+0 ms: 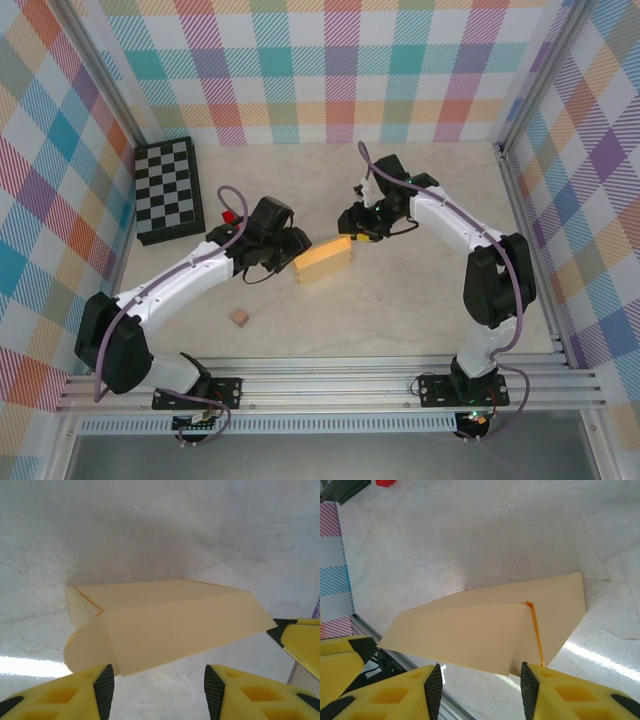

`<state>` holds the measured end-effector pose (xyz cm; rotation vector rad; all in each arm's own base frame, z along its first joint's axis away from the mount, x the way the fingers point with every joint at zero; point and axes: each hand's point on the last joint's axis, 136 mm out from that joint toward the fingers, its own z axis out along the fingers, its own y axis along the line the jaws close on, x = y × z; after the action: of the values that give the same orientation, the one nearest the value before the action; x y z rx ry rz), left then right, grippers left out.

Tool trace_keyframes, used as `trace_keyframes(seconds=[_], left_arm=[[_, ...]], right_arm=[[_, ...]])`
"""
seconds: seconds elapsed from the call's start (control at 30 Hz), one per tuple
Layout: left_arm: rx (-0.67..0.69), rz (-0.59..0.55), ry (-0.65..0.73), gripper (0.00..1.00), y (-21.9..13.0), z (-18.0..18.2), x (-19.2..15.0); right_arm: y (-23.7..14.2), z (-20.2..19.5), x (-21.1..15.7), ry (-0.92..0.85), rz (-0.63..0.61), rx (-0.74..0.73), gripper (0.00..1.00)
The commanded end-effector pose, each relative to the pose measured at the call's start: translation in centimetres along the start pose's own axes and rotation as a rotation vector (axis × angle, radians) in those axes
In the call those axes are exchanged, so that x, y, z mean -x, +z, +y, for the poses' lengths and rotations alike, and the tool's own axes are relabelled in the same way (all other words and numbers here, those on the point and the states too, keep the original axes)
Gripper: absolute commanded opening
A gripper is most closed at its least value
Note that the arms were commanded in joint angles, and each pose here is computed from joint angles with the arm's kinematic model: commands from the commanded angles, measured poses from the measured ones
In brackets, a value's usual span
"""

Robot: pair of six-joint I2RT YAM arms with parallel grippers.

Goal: Fold the paper box

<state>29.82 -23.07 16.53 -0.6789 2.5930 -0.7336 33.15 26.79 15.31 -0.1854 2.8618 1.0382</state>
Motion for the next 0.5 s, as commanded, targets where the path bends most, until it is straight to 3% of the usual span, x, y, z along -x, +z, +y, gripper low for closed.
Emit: trace_keyframes(seconds=[0.0, 0.27, 0.37, 0.47], left_arm=[[0.015, -0.020, 0.036, 0.53, -0.2, -0.6, 0.6], [0.112, 0.000, 0.148, 0.59, -2.0, 2.2, 2.3], [0.162, 0.015, 0.246, 0.60, -2.1, 3.7, 2.2], [0.147, 0.045, 0.238, 0.63, -1.1, 4.6, 1.1]], right_arm=[[0.7, 0.7, -0.7, -0.005, 0.037, 0.052, 0.48], [0.6, 0.1, -0.9, -0.012, 0.033, 0.018, 0.49], [0.4, -0.3, -0.9, -0.022, 0.026, -0.011, 0.49], [0.5, -0.8, -0.8, -0.033, 0.030, -0.037, 0.49]])
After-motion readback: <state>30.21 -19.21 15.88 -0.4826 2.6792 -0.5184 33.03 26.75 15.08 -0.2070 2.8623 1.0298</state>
